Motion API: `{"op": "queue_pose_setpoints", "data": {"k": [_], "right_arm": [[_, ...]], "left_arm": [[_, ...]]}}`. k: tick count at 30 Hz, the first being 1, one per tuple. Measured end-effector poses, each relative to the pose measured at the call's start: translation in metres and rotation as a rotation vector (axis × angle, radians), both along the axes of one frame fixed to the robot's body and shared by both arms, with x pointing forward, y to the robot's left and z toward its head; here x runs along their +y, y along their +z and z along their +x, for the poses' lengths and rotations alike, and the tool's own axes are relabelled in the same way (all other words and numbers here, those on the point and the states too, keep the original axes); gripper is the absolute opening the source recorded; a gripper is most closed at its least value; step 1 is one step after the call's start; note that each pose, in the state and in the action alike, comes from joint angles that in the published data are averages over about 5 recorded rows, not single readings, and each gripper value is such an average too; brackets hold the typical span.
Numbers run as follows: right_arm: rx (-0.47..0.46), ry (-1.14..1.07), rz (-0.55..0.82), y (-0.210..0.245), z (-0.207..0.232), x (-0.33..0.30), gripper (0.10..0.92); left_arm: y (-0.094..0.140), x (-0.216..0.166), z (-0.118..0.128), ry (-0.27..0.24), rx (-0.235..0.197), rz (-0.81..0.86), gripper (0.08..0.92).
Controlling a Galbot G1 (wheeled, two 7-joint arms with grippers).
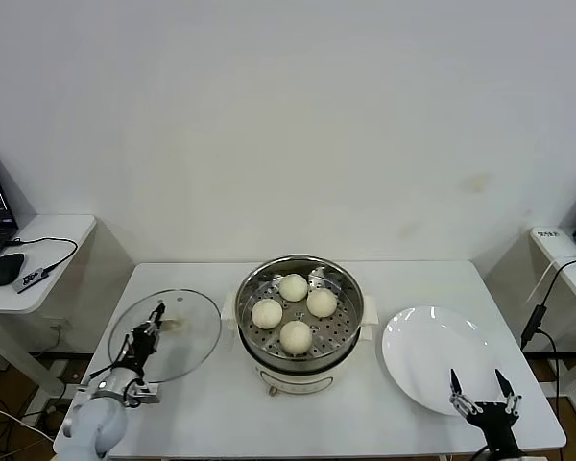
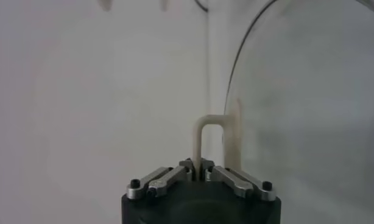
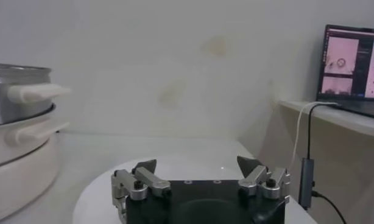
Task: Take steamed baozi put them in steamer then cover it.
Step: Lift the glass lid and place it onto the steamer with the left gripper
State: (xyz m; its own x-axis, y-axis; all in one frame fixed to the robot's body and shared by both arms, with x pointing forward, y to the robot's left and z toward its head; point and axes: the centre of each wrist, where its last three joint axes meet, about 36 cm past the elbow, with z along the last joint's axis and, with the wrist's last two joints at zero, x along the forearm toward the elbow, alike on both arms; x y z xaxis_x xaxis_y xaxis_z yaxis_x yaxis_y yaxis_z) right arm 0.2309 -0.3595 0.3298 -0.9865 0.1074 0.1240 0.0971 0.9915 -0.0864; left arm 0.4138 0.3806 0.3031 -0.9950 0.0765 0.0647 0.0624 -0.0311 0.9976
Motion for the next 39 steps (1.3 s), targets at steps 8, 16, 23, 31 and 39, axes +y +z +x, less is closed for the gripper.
{"op": "queue_pose_setpoints", "data": {"k": [8,16,23,31,39], "right_arm": [[0.002,0.025,-0.01,-0.001,0.001,0.006,0.823],[-0.001,0.046,-0.029,0.0,0.001,0.014,0.823],[-0.001,0.057,-0.048,0.0,0.006,0.022,0.823],[0.001,0.06,-0.077,0.0,0.011,0.032,0.823],[0.028,0.059,-0.148,-0.003,0.011,0.037,0.823]], "left_arm": [[0.053,0.023,-0.018,0.074,-0.062,0.027,0.142],[0.116,0.008,-0.033,0.093,-0.114,0.023,0.142],[0.153,-0.05,-0.035,0.014,-0.143,-0.028,0.142],[0.164,-0.126,-0.032,-0.072,-0.117,-0.058,0.142],[0.166,-0.19,-0.027,-0.093,-0.083,-0.042,0.142]]}}
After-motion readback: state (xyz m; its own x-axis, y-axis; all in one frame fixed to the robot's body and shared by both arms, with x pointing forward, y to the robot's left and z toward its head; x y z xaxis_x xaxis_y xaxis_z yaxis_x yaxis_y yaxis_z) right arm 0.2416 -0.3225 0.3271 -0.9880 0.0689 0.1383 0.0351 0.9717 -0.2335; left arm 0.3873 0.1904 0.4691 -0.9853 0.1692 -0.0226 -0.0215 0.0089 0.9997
